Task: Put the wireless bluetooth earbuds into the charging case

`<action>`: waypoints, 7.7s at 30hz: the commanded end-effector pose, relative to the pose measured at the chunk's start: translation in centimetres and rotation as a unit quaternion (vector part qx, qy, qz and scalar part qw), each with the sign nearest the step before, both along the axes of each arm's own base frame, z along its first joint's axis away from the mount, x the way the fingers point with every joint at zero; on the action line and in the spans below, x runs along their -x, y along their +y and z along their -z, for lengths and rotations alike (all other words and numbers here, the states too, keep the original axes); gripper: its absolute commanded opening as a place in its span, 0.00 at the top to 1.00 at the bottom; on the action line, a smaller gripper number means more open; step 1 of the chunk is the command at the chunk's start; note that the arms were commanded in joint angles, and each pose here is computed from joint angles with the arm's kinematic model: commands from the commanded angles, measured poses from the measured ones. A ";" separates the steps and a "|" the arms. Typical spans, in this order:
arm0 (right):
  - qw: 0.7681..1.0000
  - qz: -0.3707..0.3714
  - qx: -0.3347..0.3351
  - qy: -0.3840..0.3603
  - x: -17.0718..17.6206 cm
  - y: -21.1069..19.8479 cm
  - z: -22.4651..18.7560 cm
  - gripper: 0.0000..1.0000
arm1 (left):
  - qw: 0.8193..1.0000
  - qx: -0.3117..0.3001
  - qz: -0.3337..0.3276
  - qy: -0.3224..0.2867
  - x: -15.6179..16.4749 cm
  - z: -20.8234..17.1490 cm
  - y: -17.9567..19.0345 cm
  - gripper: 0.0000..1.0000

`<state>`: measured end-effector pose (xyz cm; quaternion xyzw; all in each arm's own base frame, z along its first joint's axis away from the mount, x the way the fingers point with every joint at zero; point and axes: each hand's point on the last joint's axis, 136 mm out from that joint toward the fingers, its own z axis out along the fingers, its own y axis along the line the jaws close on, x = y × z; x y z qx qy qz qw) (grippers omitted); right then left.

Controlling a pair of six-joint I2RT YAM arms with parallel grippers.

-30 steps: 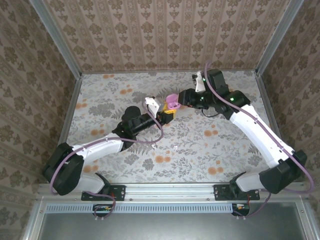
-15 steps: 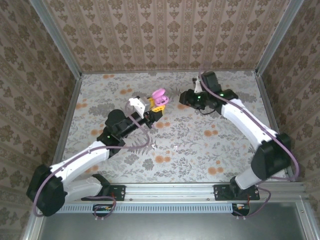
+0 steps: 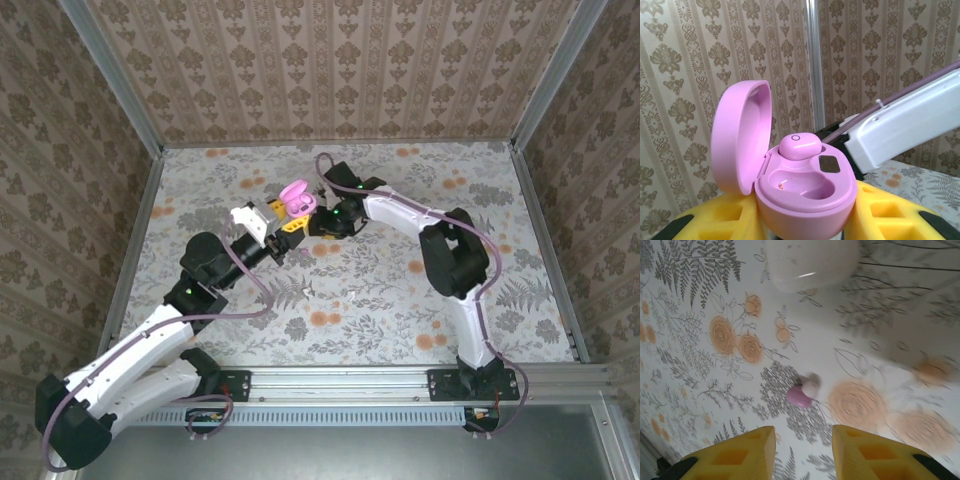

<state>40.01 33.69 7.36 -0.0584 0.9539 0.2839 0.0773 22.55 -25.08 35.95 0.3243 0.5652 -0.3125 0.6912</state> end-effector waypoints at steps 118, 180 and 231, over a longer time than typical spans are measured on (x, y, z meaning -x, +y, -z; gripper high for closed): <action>0.958 0.113 0.256 0.069 10.4 -16.8 4.8 0.66 | 1.000 -0.007 0.021 0.014 -1.9 1.0 -2.4 0.63; 0.947 0.082 0.306 0.060 7.5 -18.3 6.6 0.70 | 1.000 -0.007 0.019 0.018 -2.0 0.9 -2.4 0.63; 0.970 0.108 0.218 0.002 7.2 -17.4 -0.1 0.76 | 0.998 -0.016 0.029 0.048 -3.1 2.6 -3.7 0.63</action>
